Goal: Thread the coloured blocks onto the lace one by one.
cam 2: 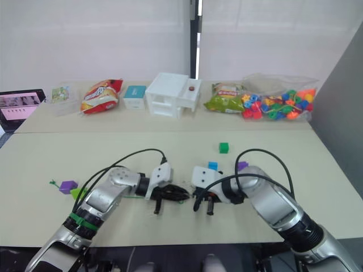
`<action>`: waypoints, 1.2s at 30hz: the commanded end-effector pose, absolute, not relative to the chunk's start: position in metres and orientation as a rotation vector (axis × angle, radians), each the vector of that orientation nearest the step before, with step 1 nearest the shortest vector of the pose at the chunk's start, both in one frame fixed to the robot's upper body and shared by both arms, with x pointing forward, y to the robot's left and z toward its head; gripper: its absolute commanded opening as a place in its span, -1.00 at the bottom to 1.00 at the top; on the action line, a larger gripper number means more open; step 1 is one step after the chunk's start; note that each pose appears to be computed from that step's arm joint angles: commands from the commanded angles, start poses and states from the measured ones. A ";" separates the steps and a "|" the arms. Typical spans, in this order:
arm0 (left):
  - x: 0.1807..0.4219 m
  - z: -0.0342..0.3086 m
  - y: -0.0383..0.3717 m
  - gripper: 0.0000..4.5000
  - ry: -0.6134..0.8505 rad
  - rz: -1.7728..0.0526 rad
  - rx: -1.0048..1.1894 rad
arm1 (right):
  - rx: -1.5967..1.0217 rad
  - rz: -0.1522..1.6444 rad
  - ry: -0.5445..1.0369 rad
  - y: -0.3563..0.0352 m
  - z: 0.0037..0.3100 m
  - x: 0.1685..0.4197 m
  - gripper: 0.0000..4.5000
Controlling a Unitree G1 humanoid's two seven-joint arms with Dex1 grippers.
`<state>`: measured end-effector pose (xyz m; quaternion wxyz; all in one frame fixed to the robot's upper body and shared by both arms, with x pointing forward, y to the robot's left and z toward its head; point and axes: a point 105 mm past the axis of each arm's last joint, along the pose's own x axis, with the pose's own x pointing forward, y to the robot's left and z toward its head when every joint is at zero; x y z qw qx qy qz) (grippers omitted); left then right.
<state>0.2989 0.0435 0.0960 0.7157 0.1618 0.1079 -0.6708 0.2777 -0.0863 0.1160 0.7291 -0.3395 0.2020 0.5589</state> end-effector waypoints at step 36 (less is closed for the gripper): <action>0.297 0.114 0.036 -0.99 0.176 -1.502 0.350 | -0.739 1.230 0.428 -0.087 0.121 0.273 -1.00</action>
